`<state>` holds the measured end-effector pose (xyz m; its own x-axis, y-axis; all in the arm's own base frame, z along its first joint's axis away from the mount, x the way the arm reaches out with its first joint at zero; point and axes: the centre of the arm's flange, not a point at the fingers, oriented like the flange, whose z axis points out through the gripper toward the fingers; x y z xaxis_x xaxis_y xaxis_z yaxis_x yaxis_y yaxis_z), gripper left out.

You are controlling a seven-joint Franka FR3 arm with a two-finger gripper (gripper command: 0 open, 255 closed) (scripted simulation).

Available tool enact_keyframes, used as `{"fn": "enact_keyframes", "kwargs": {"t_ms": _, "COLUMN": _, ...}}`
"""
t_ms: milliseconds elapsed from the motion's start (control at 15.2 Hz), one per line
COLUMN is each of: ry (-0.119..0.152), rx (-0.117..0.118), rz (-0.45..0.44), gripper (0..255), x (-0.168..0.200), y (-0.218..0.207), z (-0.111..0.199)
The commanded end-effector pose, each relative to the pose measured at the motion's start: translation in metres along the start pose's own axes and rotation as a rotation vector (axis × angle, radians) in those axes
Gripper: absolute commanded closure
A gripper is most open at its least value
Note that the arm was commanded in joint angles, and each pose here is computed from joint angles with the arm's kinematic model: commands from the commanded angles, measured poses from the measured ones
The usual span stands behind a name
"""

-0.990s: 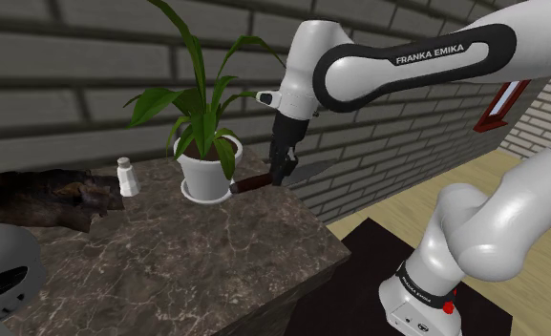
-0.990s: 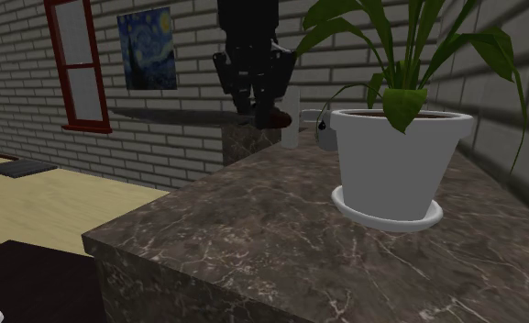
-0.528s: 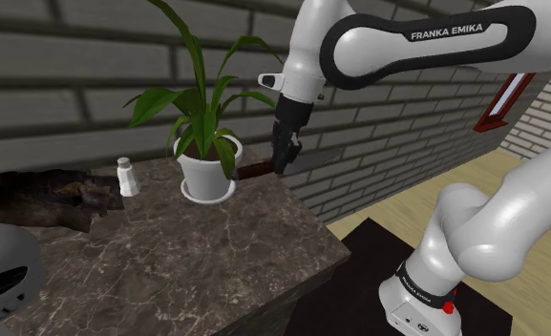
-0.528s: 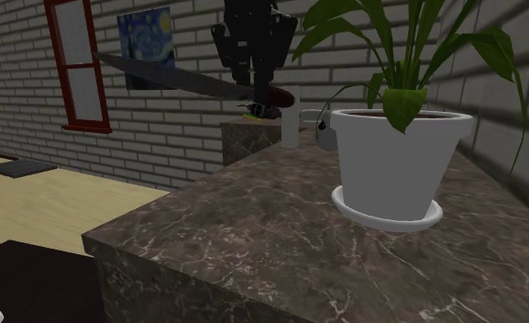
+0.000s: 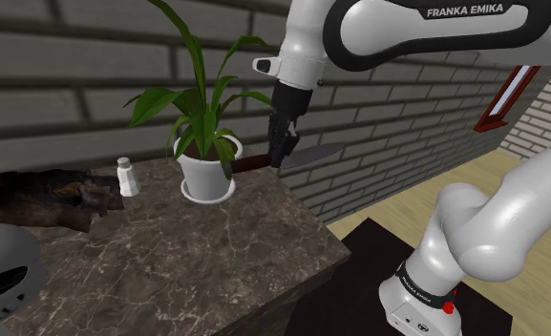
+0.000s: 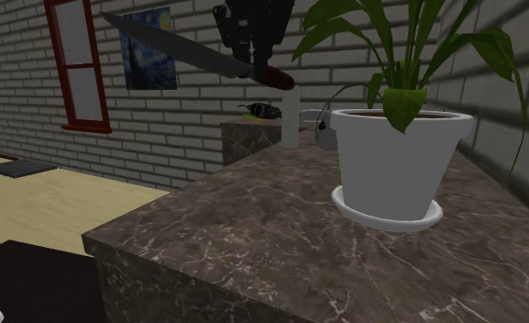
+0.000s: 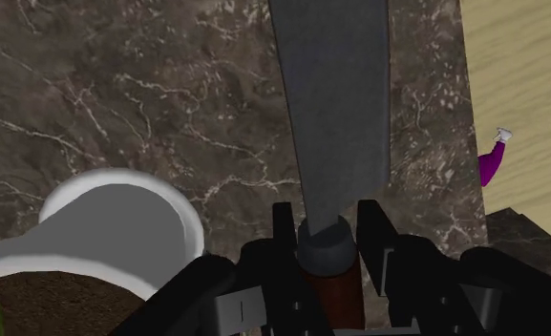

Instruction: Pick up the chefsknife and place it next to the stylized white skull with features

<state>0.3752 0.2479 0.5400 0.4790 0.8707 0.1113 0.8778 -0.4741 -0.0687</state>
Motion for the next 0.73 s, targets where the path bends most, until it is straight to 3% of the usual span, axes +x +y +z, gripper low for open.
{"fn": "enact_keyframes", "kwargs": {"t_ms": 0, "ry": 0.000, "rx": 0.000, "rz": 0.001, "gripper": 255, "x": 0.019, "y": -0.016, "z": 0.003}}
{"fn": "enact_keyframes", "kwargs": {"t_ms": 660, "ry": 0.000, "rx": 0.000, "rz": 0.001, "gripper": 255, "x": 0.115, "y": -0.105, "z": 0.020}}
